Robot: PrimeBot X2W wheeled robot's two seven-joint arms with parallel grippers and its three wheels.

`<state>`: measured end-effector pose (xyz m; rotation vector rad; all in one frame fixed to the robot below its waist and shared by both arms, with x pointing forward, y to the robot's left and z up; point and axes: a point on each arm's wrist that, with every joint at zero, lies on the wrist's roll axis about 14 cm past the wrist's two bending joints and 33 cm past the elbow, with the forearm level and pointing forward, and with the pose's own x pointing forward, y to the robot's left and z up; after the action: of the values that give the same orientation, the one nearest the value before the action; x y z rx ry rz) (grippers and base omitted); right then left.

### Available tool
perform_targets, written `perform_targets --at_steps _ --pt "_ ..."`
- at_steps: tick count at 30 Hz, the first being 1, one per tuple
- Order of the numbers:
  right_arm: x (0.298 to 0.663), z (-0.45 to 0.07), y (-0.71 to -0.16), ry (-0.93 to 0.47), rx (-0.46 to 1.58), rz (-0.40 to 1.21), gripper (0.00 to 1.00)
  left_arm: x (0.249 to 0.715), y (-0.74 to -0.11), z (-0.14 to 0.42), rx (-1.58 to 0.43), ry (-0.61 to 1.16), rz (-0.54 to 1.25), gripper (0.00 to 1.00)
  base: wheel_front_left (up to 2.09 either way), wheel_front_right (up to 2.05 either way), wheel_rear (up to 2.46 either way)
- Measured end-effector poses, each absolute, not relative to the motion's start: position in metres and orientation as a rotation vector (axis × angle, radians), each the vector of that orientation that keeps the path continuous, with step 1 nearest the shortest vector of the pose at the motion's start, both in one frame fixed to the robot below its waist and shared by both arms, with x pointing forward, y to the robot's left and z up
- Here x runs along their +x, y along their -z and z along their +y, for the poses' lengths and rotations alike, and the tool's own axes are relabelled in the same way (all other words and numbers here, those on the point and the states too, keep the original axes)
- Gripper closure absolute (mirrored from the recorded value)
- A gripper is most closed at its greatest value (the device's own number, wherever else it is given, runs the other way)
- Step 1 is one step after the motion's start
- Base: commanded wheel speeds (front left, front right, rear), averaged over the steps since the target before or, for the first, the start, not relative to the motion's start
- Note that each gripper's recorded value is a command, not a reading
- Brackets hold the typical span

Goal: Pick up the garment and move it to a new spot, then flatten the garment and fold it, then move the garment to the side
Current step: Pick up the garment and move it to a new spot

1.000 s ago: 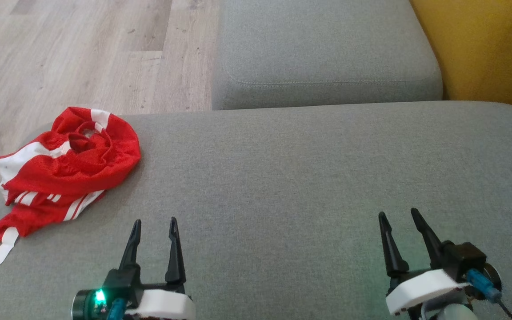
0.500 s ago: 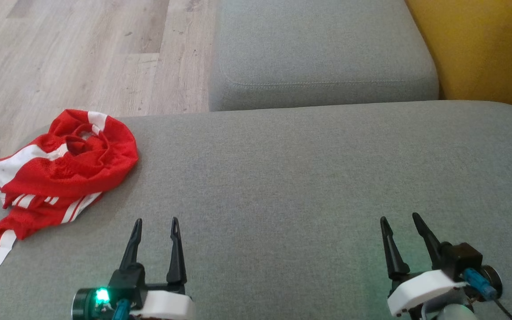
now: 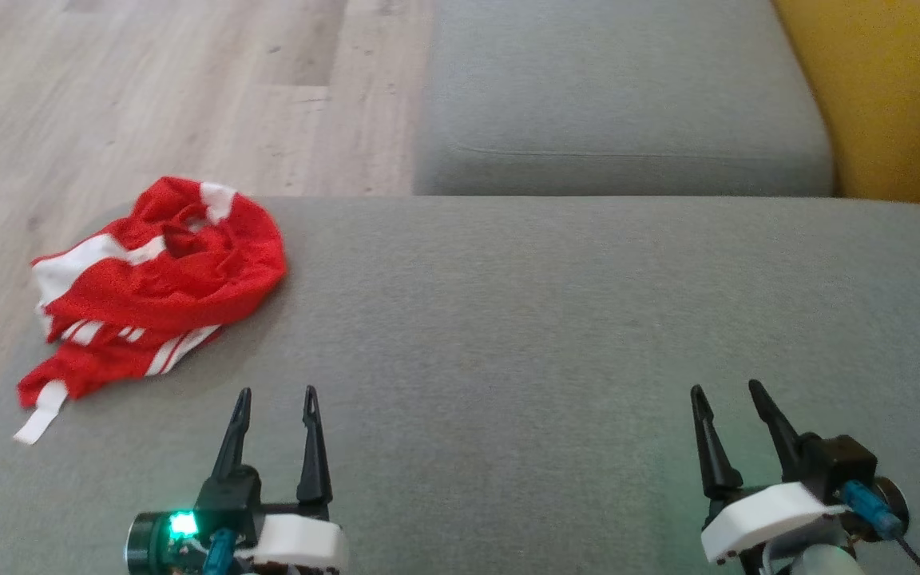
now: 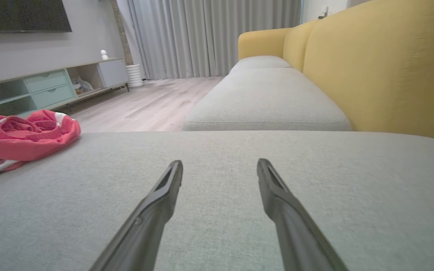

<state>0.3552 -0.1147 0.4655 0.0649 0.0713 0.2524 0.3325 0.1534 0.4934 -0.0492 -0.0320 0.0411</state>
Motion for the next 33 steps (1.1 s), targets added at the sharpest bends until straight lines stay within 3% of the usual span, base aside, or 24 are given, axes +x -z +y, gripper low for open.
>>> perform_targets --at_steps 16,22,29,33 --pt "0.371 -0.010 -0.476 -0.562 0.045 0.058 0.00 0.273 -0.491 0.264 -0.027 -0.412 -0.046 0.00 0.00 0.00 0.00" --pt "0.370 0.010 -0.474 -0.621 0.040 0.068 0.00 0.254 -0.494 0.289 -0.029 -0.506 -0.058 0.00 0.00 0.00 0.00" --pt "0.374 0.015 -0.464 -0.635 0.036 0.093 0.00 0.255 -0.504 0.298 0.024 -0.498 -0.075 0.00 0.00 0.00 0.00" --pt "0.378 0.013 -0.451 -0.635 0.016 0.121 0.00 0.284 -0.528 0.298 0.030 -0.406 -0.132 0.00 0.00 0.00 0.00"
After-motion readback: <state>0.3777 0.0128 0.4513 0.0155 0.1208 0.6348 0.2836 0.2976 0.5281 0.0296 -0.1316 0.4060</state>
